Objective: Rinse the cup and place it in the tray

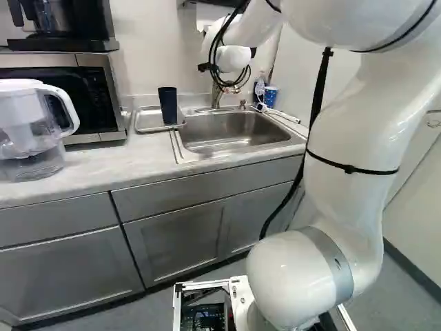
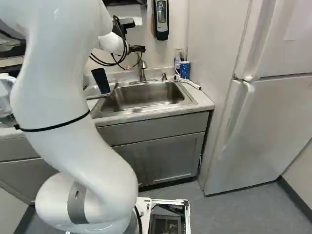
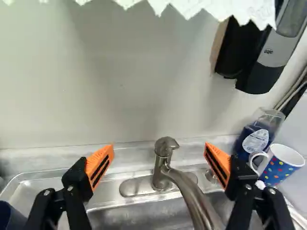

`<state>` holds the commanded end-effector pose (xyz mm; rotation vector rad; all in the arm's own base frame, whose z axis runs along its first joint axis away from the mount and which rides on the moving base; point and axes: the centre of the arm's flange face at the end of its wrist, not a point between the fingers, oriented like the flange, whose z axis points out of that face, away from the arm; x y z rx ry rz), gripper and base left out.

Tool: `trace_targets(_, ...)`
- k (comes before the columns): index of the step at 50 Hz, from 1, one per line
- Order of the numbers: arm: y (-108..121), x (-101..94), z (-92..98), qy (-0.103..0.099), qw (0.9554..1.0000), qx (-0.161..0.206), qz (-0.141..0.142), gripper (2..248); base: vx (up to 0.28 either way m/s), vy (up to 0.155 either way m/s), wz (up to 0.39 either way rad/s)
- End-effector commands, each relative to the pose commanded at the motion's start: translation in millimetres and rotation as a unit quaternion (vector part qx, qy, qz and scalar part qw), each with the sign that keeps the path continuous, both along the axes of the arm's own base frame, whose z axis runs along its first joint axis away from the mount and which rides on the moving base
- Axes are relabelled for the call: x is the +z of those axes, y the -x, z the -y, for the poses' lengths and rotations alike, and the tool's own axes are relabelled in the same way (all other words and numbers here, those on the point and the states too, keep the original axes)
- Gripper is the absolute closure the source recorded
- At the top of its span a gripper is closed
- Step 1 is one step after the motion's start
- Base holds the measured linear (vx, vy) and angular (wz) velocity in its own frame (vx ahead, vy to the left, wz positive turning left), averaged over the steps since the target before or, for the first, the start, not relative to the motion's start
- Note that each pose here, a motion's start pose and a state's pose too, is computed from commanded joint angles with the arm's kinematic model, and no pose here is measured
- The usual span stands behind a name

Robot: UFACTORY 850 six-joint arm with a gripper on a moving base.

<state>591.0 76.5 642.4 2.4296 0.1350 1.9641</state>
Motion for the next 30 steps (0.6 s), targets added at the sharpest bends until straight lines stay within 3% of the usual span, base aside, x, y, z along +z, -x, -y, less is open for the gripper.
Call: trace_targets(30, 57, -3.0, 29.2, 0.0, 0.9995, -0.014, -0.03, 3, 0.0, 0.0, 0.0)
